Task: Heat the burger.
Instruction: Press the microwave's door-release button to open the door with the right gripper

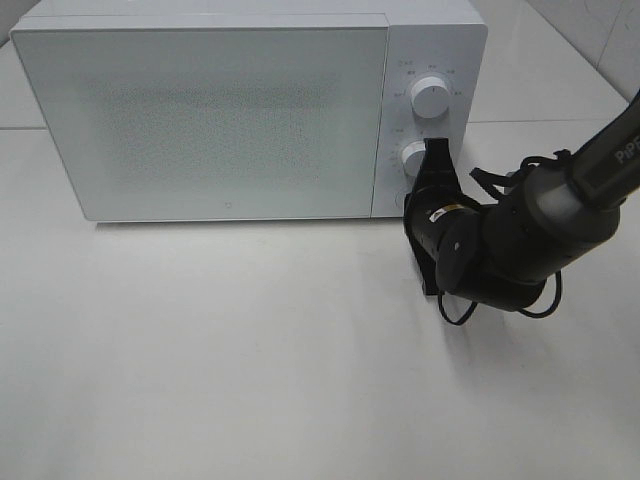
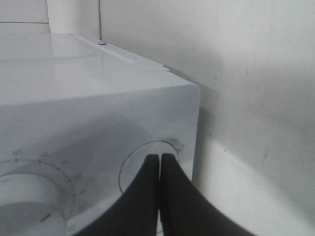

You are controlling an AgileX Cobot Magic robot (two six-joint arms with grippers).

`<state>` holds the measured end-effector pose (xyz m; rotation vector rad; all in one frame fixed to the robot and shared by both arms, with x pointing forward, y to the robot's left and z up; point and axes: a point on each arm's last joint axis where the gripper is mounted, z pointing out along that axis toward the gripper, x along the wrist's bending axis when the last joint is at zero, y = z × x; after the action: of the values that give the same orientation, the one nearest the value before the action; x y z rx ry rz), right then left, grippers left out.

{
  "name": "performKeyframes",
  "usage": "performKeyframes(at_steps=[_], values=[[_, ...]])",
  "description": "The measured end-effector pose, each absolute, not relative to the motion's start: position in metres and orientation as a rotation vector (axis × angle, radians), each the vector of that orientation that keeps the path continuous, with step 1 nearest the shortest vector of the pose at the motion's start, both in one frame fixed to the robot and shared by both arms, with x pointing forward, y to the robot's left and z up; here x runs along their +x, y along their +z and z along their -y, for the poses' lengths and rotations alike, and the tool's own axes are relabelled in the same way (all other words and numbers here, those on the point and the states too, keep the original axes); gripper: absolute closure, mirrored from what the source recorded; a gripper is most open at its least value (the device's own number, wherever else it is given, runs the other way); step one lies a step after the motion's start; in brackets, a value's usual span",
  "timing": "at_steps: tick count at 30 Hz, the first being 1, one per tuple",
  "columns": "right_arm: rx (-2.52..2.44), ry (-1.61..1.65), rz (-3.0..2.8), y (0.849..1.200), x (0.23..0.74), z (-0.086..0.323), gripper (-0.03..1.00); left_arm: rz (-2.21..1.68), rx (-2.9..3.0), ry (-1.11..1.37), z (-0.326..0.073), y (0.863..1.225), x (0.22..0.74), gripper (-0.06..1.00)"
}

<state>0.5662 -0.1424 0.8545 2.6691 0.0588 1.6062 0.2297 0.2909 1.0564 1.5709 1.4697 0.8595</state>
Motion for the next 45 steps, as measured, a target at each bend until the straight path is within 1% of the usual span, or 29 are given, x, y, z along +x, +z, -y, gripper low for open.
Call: performKeyframes(at_steps=[13, 23, 45], values=[[2.670, 1.632, -0.063, 0.858, 0.571, 0.138, 0.95, -1.469, 1.571, 0.858, -0.291, 1.056, 0.230, -0.04], [2.669, 1.613, -0.067, 0.849, 0.573, 0.138, 0.95, -1.469, 1.571, 0.858, -0.291, 1.056, 0.230, -0.04], [2.624, 1.647, 0.055, 0.855, 0.589, 0.134, 0.95, -1.469, 1.571, 0.858, -0.291, 1.056, 0.230, -0.04]])
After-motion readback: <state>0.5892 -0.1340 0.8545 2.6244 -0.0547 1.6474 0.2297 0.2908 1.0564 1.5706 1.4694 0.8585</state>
